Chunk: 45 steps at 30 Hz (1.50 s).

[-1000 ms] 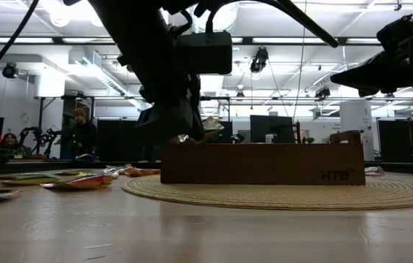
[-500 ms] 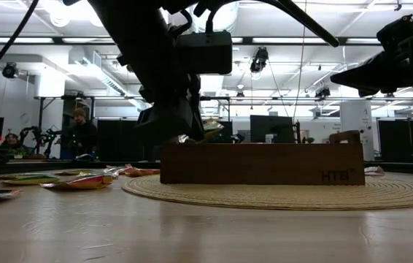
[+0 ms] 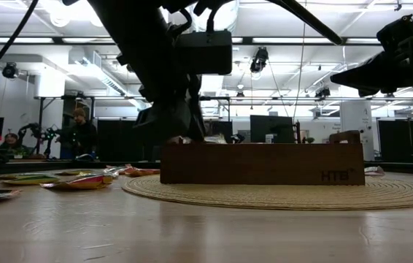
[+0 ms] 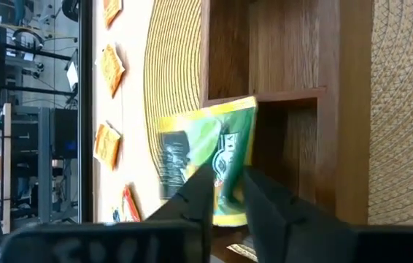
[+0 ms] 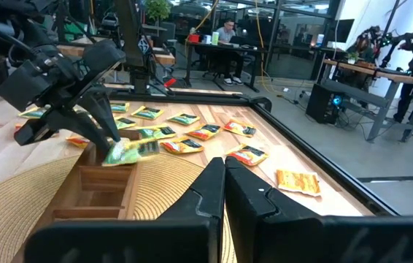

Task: Pick & Place Tea
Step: Put the green tea bag into the left section of the wooden organizer

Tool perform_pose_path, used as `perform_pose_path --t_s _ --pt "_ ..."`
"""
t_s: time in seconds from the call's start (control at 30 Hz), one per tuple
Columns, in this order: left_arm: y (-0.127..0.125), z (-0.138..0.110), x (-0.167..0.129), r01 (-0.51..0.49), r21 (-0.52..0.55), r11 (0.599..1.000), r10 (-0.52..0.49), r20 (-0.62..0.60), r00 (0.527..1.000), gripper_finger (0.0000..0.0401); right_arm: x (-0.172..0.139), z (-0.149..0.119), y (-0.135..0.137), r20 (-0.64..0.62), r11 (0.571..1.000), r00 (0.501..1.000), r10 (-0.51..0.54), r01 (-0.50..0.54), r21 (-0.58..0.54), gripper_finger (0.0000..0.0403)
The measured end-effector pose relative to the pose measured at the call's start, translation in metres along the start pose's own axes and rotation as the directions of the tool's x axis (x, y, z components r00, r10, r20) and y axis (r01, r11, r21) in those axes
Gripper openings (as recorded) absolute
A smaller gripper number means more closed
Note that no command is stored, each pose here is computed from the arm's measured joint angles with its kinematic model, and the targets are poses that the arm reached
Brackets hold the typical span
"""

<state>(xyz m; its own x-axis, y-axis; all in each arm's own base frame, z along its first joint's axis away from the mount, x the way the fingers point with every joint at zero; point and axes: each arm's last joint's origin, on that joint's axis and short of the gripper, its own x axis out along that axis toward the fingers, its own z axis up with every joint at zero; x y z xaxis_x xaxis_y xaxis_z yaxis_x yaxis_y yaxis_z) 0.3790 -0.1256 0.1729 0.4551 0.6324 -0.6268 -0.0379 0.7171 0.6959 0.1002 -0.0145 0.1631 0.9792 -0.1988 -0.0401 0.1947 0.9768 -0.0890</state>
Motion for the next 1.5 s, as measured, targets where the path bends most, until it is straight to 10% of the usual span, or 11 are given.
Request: perform_pose_path --t_s 0.5,1.13,1.27,1.5 --pt "0.002 0.000 -0.003 -0.053 -0.011 0.999 0.053 0.012 0.999 0.0143 0.000 0.000 0.000 0.000 1.000 1.000 0.000 0.000 0.000 0.0008" --pt "0.026 -0.005 -0.068 -0.069 -0.355 0.932 0.053 -0.053 0.997 0.0142 0.000 0.000 0.000 0.000 1.000 1.000 -0.001 0.001 0.000 0.0009" --pt "0.032 -0.017 -0.083 -0.077 -0.531 0.844 0.018 -0.116 0.993 0.0142 0.000 0.000 0.000 0.001 1.000 1.000 0.000 0.000 0.000 0.0008" --pt "0.037 -0.034 -0.100 -0.107 -0.823 0.558 -0.122 -0.209 0.970 0.0142 0.000 0.000 0.000 0.000 1.000 1.000 0.000 0.000 0.000 0.0009"
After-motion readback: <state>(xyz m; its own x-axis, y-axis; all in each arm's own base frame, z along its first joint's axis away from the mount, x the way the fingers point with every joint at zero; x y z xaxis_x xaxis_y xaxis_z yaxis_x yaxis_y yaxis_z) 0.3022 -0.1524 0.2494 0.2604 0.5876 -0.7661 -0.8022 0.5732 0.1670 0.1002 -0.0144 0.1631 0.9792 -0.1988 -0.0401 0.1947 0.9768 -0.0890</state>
